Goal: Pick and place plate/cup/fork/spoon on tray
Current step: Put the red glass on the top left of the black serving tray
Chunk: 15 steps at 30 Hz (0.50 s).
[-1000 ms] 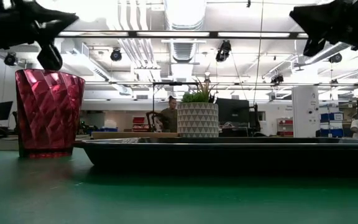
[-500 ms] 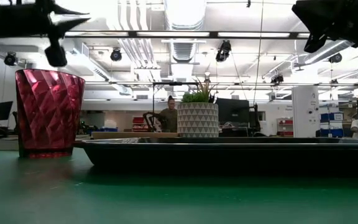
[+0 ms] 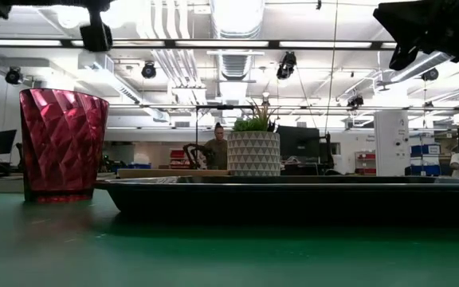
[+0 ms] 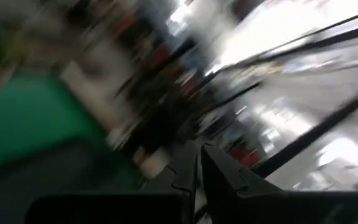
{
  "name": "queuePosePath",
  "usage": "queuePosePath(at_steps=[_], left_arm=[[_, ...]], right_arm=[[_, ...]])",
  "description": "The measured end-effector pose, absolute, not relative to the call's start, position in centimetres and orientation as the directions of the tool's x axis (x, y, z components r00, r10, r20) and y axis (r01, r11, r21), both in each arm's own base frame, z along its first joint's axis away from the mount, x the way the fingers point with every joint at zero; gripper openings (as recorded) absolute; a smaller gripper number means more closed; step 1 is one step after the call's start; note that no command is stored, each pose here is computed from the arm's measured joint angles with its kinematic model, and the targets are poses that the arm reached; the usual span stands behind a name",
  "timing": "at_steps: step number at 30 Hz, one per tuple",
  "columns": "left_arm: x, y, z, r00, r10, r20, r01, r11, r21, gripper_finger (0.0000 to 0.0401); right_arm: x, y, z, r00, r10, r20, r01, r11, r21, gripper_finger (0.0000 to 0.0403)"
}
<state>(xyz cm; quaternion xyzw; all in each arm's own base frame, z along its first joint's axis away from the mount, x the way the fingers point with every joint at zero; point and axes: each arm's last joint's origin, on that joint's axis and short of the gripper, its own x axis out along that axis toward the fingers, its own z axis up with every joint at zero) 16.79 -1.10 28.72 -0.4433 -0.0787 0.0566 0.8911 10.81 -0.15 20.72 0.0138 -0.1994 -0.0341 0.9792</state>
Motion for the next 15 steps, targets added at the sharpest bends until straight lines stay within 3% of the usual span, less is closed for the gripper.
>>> queuePosePath(at_steps=[4,7,9,11,15], left_arm=[[18.3,-1.4,28.8,0.952,0.127,-0.278,-0.301,0.550,-0.779,0.0005],[18.5,-1.5,29.4,0.811,0.112,-0.575,-0.549,0.486,-0.680,0.0002],[18.5,-1.7,29.2,0.647,0.085,-0.758,-0.698,0.466,-0.543,0.0001],[19.0,-1.8,29.2,0.517,0.065,-0.854,-0.771,0.469,-0.431,0.0001],[20.0,-2.2,29.3,0.366,-0.001,-0.931,-0.789,0.531,-0.311,0.0001]], right_arm=[[10.8,-0.1,20.7,0.919,-0.072,0.389,0.059,0.997,0.045,0.0036],[10.8,-0.1,20.7,0.919,-0.072,0.389,0.059,0.997,0.045,0.0036],[10.8,-0.1,20.7,0.918,-0.073,0.389,0.062,0.997,0.041,0.0036],[10.8,-0.1,20.7,0.919,-0.073,0.387,0.066,0.997,0.031,0.0036],[10.9,-0.1,20.6,0.923,-0.073,0.378,0.067,0.997,0.030,0.0036]])
